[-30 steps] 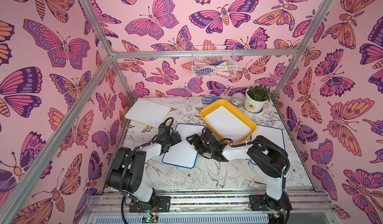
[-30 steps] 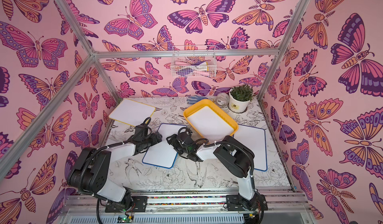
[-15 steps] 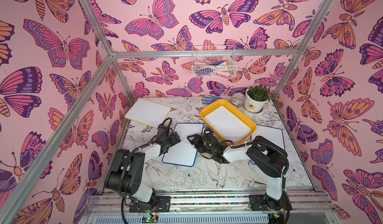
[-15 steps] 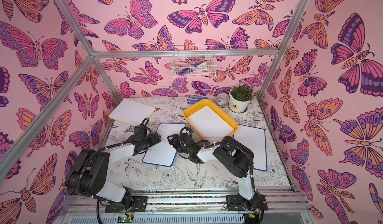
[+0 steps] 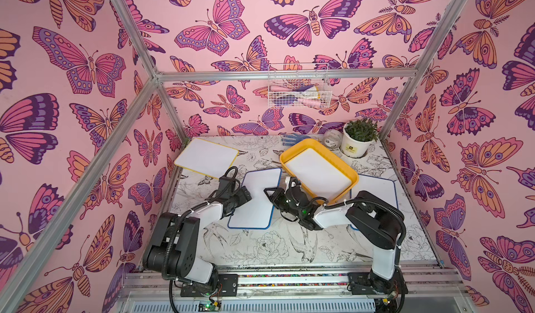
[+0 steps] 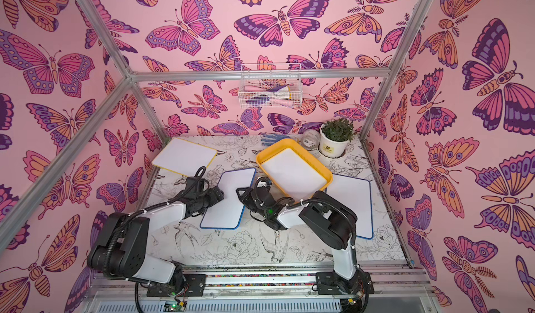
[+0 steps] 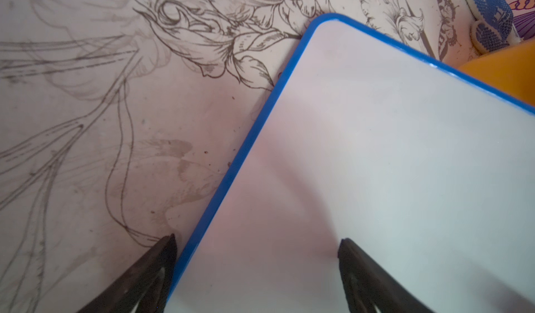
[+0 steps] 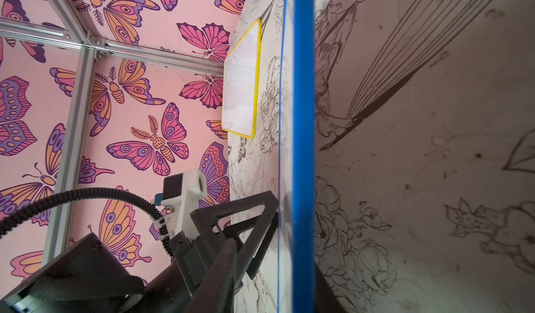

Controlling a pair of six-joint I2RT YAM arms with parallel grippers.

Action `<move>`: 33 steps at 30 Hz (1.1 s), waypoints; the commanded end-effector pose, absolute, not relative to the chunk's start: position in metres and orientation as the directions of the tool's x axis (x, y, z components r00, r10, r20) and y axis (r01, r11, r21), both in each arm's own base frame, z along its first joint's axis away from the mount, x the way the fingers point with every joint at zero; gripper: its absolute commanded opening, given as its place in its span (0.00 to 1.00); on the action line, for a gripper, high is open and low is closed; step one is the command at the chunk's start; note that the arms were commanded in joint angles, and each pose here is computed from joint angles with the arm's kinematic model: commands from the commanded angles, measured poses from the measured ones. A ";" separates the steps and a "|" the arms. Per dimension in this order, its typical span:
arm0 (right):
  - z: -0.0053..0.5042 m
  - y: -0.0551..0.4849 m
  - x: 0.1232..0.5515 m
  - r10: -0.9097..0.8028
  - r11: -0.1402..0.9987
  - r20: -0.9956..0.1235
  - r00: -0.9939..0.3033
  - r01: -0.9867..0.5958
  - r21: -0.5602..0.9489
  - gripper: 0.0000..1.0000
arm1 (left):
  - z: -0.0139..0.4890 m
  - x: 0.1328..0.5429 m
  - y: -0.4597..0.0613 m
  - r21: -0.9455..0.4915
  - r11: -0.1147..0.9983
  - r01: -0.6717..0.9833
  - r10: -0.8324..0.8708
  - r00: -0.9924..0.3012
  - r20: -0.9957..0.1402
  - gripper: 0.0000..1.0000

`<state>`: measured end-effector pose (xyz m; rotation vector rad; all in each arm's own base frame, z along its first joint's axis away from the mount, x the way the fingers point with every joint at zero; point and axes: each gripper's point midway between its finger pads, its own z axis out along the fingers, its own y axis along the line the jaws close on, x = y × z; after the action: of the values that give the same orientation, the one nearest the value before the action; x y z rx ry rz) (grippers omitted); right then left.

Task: Put the whiteboard into the storage box
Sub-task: Pick up the whiteboard at the center of the board.

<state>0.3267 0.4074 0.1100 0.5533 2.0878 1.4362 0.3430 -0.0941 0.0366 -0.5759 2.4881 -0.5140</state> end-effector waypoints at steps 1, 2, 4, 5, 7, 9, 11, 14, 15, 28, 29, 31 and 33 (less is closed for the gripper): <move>0.152 0.417 0.325 0.624 0.254 -0.204 -0.754 -0.051 0.966 0.29 | 0.003 0.284 -0.112 -0.462 0.805 -0.373 -0.485 -0.862 -0.148 0.89; 0.150 0.417 0.325 0.625 0.257 -0.203 -0.754 -0.048 0.965 0.27 | 0.004 0.284 -0.113 -0.467 0.801 -0.374 -0.488 -0.861 -0.148 0.89; 0.149 0.417 0.325 0.627 0.254 -0.197 -0.754 -0.042 0.966 0.22 | 0.009 0.285 -0.112 -0.476 0.794 -0.379 -0.497 -0.855 -0.149 0.89; 0.149 0.417 0.324 0.626 0.252 -0.193 -0.755 -0.039 0.967 0.21 | 0.012 0.285 -0.112 -0.482 0.790 -0.379 -0.502 -0.851 -0.154 0.89; 0.147 0.416 0.325 0.632 0.246 -0.183 -0.753 -0.029 0.969 0.17 | 0.020 0.288 -0.112 -0.504 0.776 -0.379 -0.516 -0.841 -0.161 0.89; 0.146 0.415 0.324 0.637 0.241 -0.178 -0.750 -0.026 0.970 0.14 | 0.031 0.290 -0.113 -0.524 0.766 -0.373 -0.525 -0.833 -0.174 0.89; 0.147 0.414 0.324 0.642 0.239 -0.175 -0.746 -0.022 0.971 0.13 | 0.042 0.292 -0.113 -0.538 0.760 -0.365 -0.531 -0.826 -0.189 0.89; 0.150 0.412 0.324 0.645 0.241 -0.178 -0.743 -0.024 0.970 0.10 | 0.059 0.295 -0.112 -0.560 0.749 -0.354 -0.542 -0.814 -0.209 0.89; 0.151 0.411 0.324 0.646 0.243 -0.180 -0.742 -0.023 0.970 0.10 | 0.064 0.295 -0.112 -0.569 0.741 -0.355 -0.548 -0.810 -0.209 0.89; 0.176 0.402 0.324 0.657 0.261 -0.225 -0.720 -0.063 0.963 0.02 | 0.128 0.291 -0.112 -0.699 0.644 -0.311 -0.613 -0.757 -0.228 0.89; 0.179 0.401 0.324 0.659 0.264 -0.233 -0.715 -0.070 0.962 0.01 | 0.134 0.290 -0.113 -0.711 0.634 -0.304 -0.617 -0.753 -0.228 0.89; 0.189 0.398 0.324 0.664 0.269 -0.251 -0.705 -0.088 0.959 0.01 | 0.147 0.287 -0.115 -0.736 0.613 -0.287 -0.624 -0.747 -0.230 0.89; 0.199 0.394 0.326 0.669 0.276 -0.272 -0.691 -0.109 0.955 0.00 | 0.159 0.284 -0.117 -0.758 0.593 -0.274 -0.631 -0.742 -0.226 0.89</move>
<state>0.3197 0.3963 0.1401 0.5282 2.0447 1.3933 0.2900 -0.1120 0.1419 -0.7009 2.3614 -0.9244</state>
